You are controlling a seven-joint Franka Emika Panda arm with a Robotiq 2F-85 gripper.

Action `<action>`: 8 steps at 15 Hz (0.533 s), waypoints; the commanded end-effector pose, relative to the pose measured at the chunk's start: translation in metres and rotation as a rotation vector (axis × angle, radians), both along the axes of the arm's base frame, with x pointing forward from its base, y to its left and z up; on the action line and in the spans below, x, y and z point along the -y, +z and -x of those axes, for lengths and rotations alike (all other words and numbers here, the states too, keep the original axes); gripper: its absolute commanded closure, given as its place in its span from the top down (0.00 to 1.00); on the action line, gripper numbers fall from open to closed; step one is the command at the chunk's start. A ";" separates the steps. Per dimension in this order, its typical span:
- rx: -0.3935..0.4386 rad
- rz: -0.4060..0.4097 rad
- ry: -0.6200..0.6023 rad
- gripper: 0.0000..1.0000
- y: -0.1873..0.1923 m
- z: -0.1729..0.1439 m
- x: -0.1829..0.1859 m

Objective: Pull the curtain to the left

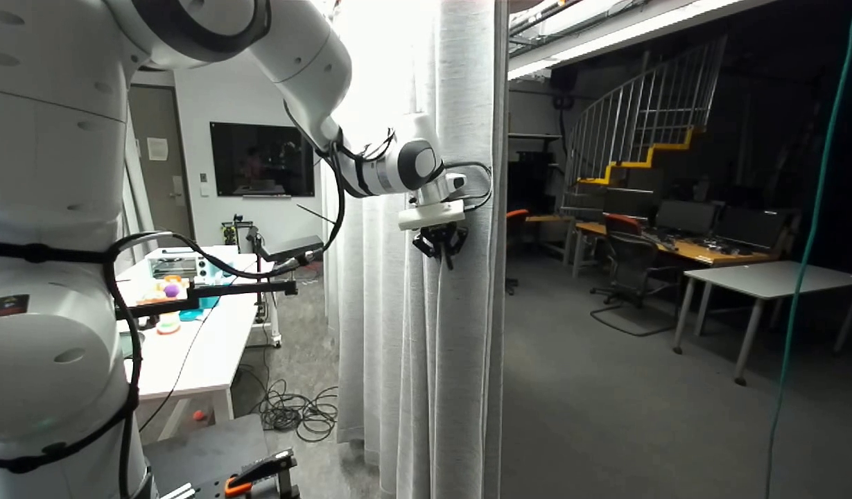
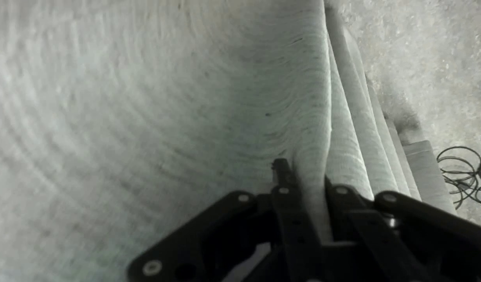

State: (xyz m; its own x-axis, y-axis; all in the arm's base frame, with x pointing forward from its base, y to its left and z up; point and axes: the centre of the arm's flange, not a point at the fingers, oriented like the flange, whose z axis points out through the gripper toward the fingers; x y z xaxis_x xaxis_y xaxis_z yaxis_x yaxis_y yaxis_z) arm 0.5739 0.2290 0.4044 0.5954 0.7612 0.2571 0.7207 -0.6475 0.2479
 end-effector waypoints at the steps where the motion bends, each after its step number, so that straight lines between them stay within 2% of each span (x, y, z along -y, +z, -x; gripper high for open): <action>1: -0.100 -0.005 -0.091 0.49 -0.026 0.021 0.046; 7: -0.177 0.007 -0.200 0.95 -0.053 0.033 0.095; 8: -0.188 0.011 -0.213 0.99 -0.054 0.037 0.104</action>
State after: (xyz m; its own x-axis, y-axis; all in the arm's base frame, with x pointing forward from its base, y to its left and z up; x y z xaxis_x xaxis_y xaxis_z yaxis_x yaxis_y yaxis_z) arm 0.5551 0.1500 0.3439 0.7377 0.6589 0.1471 0.6412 -0.7520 0.1528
